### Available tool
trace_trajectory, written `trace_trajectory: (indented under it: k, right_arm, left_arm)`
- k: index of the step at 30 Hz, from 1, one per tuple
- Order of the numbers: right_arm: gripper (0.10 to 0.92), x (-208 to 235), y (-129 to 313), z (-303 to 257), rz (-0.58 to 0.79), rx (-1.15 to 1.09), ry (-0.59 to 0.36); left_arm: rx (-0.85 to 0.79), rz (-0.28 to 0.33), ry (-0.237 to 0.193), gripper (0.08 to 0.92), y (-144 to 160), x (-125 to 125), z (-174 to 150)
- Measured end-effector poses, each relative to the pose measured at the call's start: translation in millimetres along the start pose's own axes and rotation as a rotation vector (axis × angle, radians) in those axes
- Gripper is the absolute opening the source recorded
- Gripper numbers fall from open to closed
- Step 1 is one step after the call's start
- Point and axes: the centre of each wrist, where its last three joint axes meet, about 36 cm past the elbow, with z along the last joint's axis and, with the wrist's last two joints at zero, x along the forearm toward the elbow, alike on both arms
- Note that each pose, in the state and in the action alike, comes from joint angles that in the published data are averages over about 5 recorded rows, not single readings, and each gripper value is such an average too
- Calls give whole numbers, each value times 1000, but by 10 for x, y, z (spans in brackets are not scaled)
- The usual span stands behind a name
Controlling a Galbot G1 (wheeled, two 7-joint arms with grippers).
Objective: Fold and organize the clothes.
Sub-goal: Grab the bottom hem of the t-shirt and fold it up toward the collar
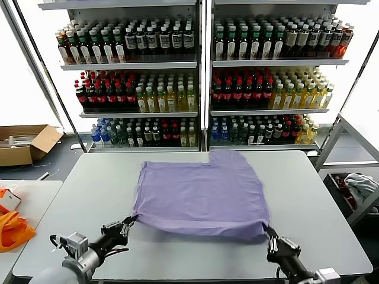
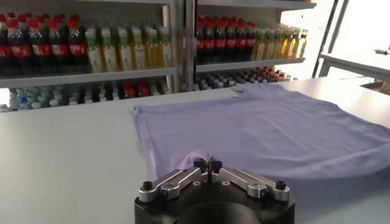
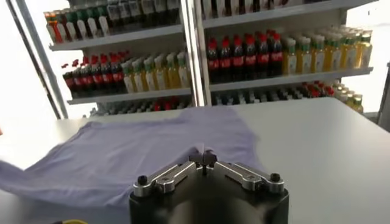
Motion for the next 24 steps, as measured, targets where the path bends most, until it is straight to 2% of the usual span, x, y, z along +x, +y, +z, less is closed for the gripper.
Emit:
trace_trajectory:
  k: [15,19,24]
  right_arm:
    - [128,-1141,-244,112,-12,32,4]
    - [225,-1376,-255,87,-21,44,10]
    - [372,-1490,-251,51,-23,56,15]
  left_arm:
    - [67,15,-18,88,266,-644,-190]
    - [71,6,-6,113,318,-828,-197]
    - [68,-22,2,248,385,-927,-200]
